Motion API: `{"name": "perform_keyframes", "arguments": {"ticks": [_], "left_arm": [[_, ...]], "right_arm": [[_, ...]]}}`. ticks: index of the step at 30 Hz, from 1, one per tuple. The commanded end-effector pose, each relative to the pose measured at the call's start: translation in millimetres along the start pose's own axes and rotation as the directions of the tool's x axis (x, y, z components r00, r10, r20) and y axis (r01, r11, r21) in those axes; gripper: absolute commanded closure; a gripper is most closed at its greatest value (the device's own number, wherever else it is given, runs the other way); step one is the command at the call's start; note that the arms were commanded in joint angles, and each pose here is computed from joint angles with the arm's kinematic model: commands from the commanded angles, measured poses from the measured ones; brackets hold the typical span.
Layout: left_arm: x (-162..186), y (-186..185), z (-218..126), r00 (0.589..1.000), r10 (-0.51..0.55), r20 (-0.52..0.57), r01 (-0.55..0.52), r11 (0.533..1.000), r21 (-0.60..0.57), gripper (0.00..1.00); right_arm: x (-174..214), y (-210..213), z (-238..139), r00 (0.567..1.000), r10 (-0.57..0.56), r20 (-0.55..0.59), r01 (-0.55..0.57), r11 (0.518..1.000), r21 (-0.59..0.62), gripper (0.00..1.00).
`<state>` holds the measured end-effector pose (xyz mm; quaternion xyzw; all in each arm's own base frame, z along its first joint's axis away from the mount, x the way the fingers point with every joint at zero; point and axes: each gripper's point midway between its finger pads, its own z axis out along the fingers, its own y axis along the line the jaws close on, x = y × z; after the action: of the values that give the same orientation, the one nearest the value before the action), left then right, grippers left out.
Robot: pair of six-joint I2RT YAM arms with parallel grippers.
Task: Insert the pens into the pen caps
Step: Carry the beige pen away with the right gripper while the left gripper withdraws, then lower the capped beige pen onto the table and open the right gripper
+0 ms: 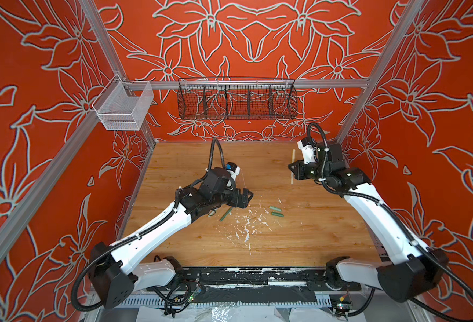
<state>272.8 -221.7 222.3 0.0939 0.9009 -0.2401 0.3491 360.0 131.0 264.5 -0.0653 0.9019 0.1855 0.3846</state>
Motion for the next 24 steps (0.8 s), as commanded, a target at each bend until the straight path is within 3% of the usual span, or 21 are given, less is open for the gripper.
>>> {"name": "perform_keyframes", "arguments": {"ticks": [1,6,10,16,22,24], "left_arm": [[38,51,-5,0.988,-0.154,0.014,0.154,0.970,-0.188,0.03],[63,79,-7,0.980,-0.185,0.070,0.197,0.948,-0.250,0.03],[67,85,-15,0.986,-0.156,0.056,0.166,0.945,-0.282,0.03],[59,104,-34,0.991,-0.065,0.117,0.105,0.918,-0.382,0.03],[54,95,-38,0.984,-0.027,0.174,0.080,0.950,-0.301,0.03],[56,91,-37,0.984,-0.010,0.179,0.059,0.960,-0.274,0.03]], "right_arm": [[35,-55,29,0.991,0.061,-0.116,-0.039,0.984,0.176,1.00],[77,-95,69,0.943,0.127,-0.306,-0.039,0.960,0.277,1.00],[85,-104,90,0.935,0.150,-0.321,-0.056,0.957,0.285,1.00],[102,-118,102,0.917,0.174,-0.360,-0.051,0.944,0.327,1.00],[127,-141,110,0.857,0.172,-0.486,0.022,0.930,0.368,1.00],[128,-144,116,0.855,0.172,-0.490,0.018,0.934,0.358,1.00]]}}
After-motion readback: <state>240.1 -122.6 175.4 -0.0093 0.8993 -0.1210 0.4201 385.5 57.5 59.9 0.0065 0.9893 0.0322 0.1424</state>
